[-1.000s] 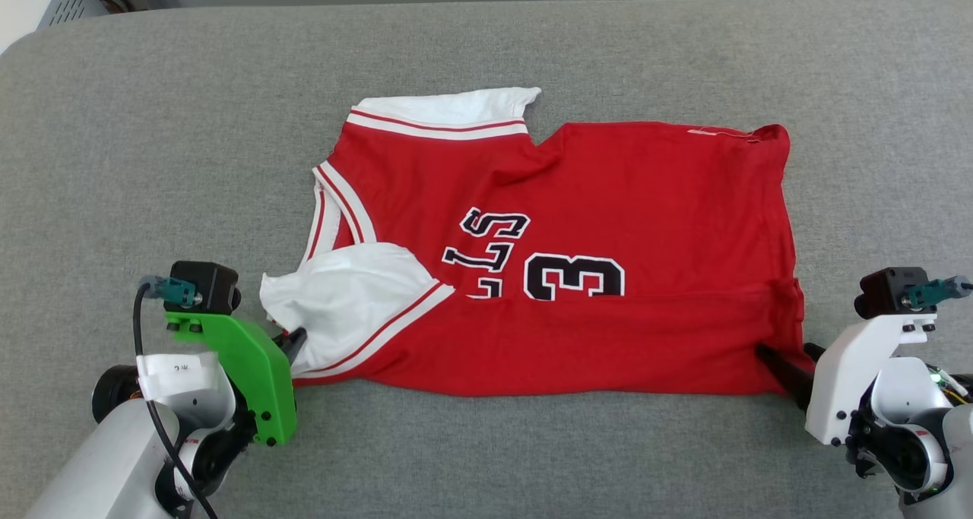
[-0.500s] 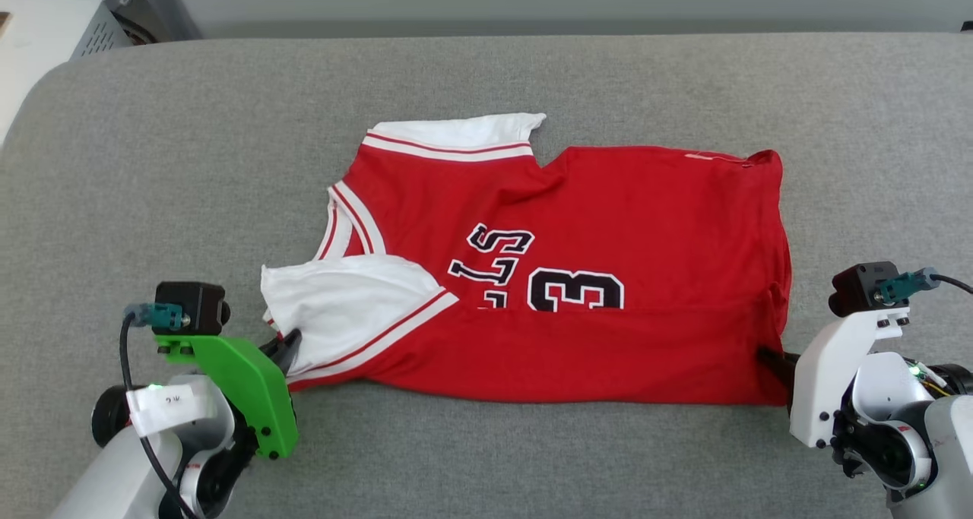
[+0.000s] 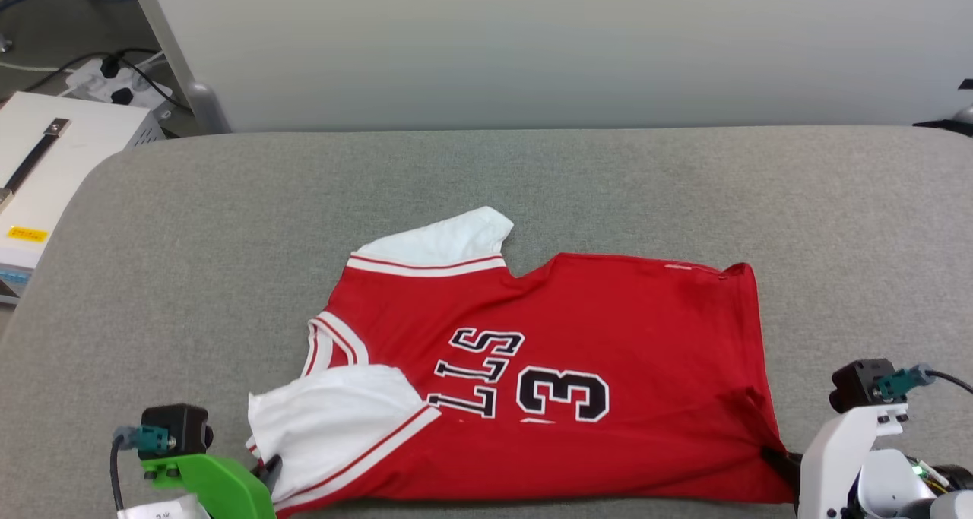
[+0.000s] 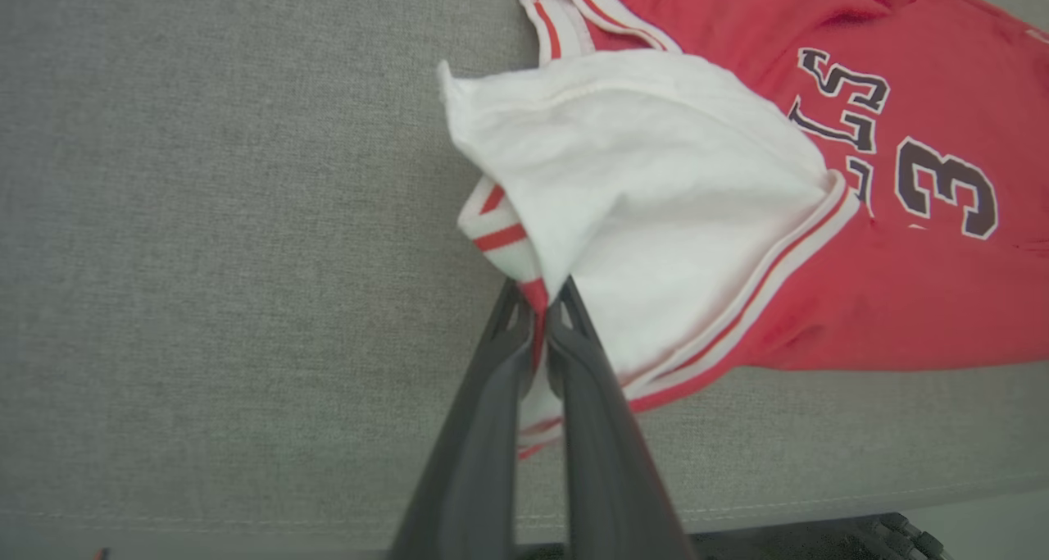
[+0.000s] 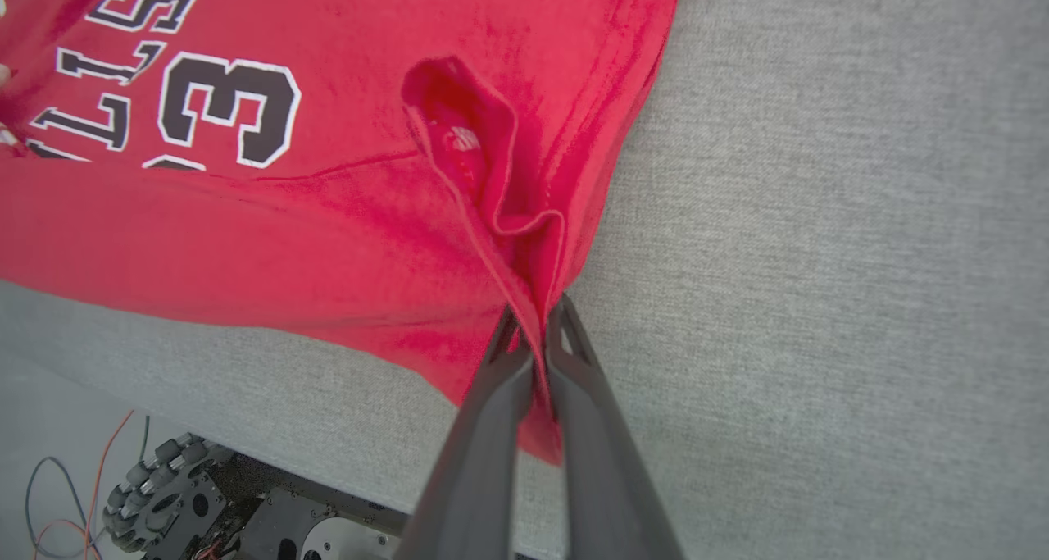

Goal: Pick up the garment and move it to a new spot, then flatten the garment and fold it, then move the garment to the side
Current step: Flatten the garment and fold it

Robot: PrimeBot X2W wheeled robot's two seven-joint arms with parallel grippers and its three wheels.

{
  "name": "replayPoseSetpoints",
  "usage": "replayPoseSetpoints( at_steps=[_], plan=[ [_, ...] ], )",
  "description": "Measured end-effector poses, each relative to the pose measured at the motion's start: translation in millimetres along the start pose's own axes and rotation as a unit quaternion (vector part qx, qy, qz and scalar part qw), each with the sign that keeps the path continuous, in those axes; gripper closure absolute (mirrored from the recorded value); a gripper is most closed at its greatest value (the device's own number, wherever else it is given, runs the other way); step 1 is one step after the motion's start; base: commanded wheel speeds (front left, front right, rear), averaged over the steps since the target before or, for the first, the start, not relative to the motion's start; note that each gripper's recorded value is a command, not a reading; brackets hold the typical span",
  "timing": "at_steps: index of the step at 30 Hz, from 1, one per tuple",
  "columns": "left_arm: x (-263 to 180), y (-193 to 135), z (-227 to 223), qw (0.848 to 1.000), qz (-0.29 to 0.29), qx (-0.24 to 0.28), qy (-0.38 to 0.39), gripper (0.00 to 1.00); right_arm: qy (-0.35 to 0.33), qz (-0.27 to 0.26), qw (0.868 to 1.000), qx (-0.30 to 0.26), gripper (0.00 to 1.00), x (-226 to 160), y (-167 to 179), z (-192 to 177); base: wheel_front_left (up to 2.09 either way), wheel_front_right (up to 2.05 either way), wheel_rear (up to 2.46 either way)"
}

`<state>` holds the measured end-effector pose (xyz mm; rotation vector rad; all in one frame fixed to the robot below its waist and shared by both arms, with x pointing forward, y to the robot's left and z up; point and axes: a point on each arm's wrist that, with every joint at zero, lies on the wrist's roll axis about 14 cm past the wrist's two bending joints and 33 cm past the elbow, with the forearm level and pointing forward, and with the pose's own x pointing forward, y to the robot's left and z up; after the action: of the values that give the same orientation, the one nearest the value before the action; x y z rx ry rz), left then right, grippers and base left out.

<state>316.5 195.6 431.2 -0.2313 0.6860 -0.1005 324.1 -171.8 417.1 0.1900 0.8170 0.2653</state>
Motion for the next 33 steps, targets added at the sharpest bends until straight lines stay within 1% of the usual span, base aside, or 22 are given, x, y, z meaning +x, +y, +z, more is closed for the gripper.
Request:
replayPoseSetpoints(
  at_steps=[6, 11, 12, 13, 14, 15, 16, 17, 21, 25, 30, 33],
  plan=[
    [-14, 0, -22, 1.0, 0.002, -0.017, 0.016, 1.0, 0.006, -0.006, 1.0, 0.021, 1.0, -13, -2, -24, 0.0, 0.0, 0.0],
    [-7, -2, -43, 0.998, 0.002, -0.037, 0.047, 1.0, 0.006, -0.018, 0.999, 0.043, 1.0, -12, -6, -41, 0.0, 0.0, 0.0],
    [-5, -3, -49, 0.998, -0.001, -0.039, 0.056, 1.0, 0.002, -0.02, 0.999, 0.048, 0.96, -10, -8, -42, 0.0, 0.0, 0.0],
    [-3, -3, -55, 0.997, -0.001, -0.04, 0.065, 1.0, -0.003, -0.022, 0.998, 0.053, 0.66, -9, -8, -43, 0.0, 0.0, 0.0],
    [-1, -2, -58, 0.997, 0.001, -0.042, 0.066, 1.0, -0.007, -0.023, 0.998, 0.056, 0.2, -8, -8, -44, 0.0, 0.0, 0.0],
    [2, 0, -58, 0.997, 0.003, -0.044, 0.065, 0.75, -0.018, -0.025, 0.998, 0.058, 0.0, -7, -9, -43, 0.0, 0.0, 0.0],
    [4, -1, -58, 0.997, 0.001, -0.043, 0.065, 0.45, -0.03, -0.027, 0.997, 0.059, 0.0, -7, -9, -41, 0.0, 0.0, 0.0],
    [6, -1, -58, 0.997, -0.001, -0.041, 0.063, 0.0, -0.049, -0.029, 0.997, 0.058, 0.0, -7, -9, -36, 0.0, 0.0, 0.0],
    [12, 3, -39, 0.999, 0.002, -0.025, 0.025, 0.0, -0.139, -0.037, 0.988, 0.058, 0.0, -12, -9, -11, 0.0, 0.0, 0.0],
    [14, 4, -4, 0.999, 0.006, 0.003, -0.053, 0.0, -0.22, -0.055, 0.973, 0.036, 0.0, -24, -15, 17, 0.0, 0.0, 0.0],
    [15, -1, 39, 0.989, 0.004, 0.038, -0.146, 0.0, -0.292, -0.077, 0.953, 0.003, 0.0, -37, -21, 48, 0.0, 0.0, 0.0],
    [18, -4, 62, 0.981, 0.003, 0.053, -0.188, 0.0, -0.331, -0.079, 0.94, -0.016, 0.0, -42, -17, 70, 0.0, 0.0, 0.0]
  ],
)
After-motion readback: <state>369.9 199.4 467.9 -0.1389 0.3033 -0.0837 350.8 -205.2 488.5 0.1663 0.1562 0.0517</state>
